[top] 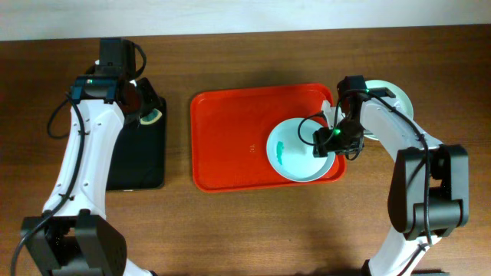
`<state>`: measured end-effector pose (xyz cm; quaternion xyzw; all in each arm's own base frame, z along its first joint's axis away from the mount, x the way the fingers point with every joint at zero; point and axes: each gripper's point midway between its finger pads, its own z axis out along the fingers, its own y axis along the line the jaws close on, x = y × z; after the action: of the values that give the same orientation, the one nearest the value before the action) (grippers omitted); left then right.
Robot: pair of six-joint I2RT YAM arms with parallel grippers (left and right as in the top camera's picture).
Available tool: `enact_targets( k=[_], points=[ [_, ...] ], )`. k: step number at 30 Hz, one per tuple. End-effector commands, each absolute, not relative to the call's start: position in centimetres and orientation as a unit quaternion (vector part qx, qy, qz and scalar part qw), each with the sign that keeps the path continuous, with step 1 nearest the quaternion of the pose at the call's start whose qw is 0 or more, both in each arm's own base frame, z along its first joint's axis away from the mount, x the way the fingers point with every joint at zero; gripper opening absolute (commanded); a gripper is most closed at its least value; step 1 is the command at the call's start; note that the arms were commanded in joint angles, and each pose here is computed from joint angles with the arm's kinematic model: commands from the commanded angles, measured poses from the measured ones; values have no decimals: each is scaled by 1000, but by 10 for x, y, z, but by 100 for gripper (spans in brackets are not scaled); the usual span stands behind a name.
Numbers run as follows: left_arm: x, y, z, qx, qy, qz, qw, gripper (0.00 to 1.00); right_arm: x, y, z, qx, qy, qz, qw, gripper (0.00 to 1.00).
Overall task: Clean dirty plates on tray and stack at the side
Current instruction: 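Reach the right gripper to the last plate's rim and grasp it, then scrub the held last plate with the sponge in the left gripper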
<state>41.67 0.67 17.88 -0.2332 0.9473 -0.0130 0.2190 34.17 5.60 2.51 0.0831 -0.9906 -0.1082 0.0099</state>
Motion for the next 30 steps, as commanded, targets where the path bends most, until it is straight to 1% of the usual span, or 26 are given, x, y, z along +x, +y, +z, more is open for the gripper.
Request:
enact_targets(
  k=[1, 4, 5, 8, 11, 12, 14, 16, 18, 19, 21, 23, 24, 29, 30],
  points=[
    [417, 9, 177, -229, 949, -8, 219, 0, 345, 45, 16, 39, -997, -71, 14, 72],
    [417, 9, 177, -229, 949, -8, 219, 0, 347, 45, 12, -1, -997, -70, 14, 71],
    [417, 9, 177, -229, 949, -8, 218, 0, 349, 45, 11, -9, -997, -71, 12, 64],
    [416, 0, 176, -209, 954, -30, 211, 0, 351, 48, 6, -37, -996, -76, 11, 62],
    [418, -17, 177, -178, 960, -61, 208, 0, 357, 59, 7, -39, -993, -110, 1, 37],
    [418, -21, 177, -173, 961, -68, 207, 0, 359, 66, 9, -38, -991, -132, -2, 32],
    [416, -33, 177, -157, 963, -83, 202, 0, 362, 82, 14, -34, -984, -175, -7, 32],
    [413, -45, 173, -144, 966, -88, 196, 0, 369, 93, 16, -19, -982, -186, -23, 27],
    [408, -58, 167, -129, 970, -89, 187, 0, 374, 105, 16, -2, -981, -188, -36, 28],
    [406, -64, 164, -121, 971, -90, 183, 0, 375, 112, 16, 4, -982, -186, -41, 32],
    [401, -78, 157, -105, 975, -91, 176, 0, 375, 113, 12, 5, -988, -145, -45, 33],
    [399, -85, 154, -95, 976, -92, 174, 0, 372, 99, 6, -12, -996, -72, -45, 46],
    [399, -87, 153, -94, 976, -93, 173, 0, 369, 97, 5, -16, -997, -55, -41, 47],
    [397, -92, 153, -89, 976, -105, 169, 0, 362, 94, 4, -15, -999, -45, -27, 48],
    [396, -95, 153, -88, 976, -112, 166, 0, 362, 95, 4, -14, -998, -45, -29, 41]
  ],
)
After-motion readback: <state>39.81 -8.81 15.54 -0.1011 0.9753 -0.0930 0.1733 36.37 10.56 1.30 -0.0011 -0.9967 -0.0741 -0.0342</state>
